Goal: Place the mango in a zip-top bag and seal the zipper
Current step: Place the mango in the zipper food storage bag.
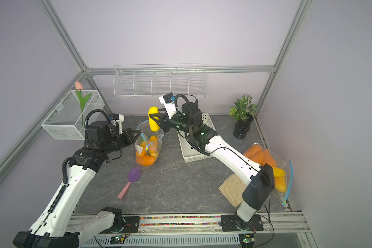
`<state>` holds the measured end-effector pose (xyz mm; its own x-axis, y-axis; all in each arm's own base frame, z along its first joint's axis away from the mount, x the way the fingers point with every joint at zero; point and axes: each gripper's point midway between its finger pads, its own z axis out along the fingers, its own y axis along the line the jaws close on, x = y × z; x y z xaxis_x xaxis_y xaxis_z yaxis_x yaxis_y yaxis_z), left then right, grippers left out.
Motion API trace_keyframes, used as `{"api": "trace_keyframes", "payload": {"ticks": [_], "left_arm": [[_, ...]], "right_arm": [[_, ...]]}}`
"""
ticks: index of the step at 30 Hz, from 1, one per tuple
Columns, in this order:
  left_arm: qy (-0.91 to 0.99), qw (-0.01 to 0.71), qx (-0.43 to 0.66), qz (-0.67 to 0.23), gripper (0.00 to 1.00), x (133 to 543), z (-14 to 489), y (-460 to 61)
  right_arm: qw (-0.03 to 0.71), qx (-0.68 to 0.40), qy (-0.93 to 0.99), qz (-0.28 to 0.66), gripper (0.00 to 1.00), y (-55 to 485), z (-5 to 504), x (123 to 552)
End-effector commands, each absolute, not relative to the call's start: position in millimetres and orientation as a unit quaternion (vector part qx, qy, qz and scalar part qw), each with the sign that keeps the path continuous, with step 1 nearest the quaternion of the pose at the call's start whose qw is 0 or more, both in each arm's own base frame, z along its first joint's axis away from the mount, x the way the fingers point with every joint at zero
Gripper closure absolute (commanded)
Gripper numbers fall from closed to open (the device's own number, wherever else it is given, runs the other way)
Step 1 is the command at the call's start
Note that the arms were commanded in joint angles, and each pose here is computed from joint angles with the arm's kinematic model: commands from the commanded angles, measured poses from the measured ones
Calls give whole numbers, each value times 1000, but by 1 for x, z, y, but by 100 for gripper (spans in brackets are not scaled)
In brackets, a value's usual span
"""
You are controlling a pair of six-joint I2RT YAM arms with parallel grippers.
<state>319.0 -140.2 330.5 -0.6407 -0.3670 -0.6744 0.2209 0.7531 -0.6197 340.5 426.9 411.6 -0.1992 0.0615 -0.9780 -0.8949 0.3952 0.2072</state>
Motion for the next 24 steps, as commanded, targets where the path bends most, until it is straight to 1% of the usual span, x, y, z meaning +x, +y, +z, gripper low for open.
{"api": "trace_keyframes", "payload": {"ticks": [1, 2, 3, 4, 6, 7, 10, 12, 14, 17, 19, 21, 24], "left_arm": [[822, 439, -40, -360, 100, 319, 350, -140], [822, 440, -41, -361, 100, 319, 350, -140], [821, 441, -41, -361, 100, 318, 351, -140], [821, 441, -41, -361, 100, 317, 352, -140], [821, 442, -41, -360, 100, 317, 352, -139], [821, 443, -40, -359, 100, 317, 352, -139], [820, 445, -36, -358, 100, 317, 355, -139], [820, 446, -28, -358, 100, 319, 358, -141], [816, 450, -13, -361, 100, 319, 365, -145], [812, 458, 18, -361, 100, 320, 380, -150], [812, 463, 41, -353, 100, 319, 389, -155], [811, 465, 69, -350, 100, 317, 396, -164], [812, 459, 119, -341, 100, 315, 399, -183]], "right_arm": [[519, -337, 638, 459, 64, 453, 383, 353], [518, -333, 644, 455, 59, 455, 377, 358], [511, -331, 654, 449, 53, 457, 369, 363], [506, -334, 660, 444, 42, 458, 366, 365], [503, -341, 665, 435, 13, 455, 363, 364], [505, -344, 665, 430, 7, 450, 365, 363], [533, -349, 657, 403, 1, 424, 377, 358], [558, -360, 648, 374, 5, 402, 384, 353], [572, -376, 640, 350, 6, 382, 385, 349], [579, -446, 605, 317, 6, 352, 376, 332], [581, -523, 556, 283, 8, 341, 363, 310], [586, -569, 522, 246, 9, 336, 351, 299], [589, -601, 500, 203, 9, 330, 345, 296]]}}
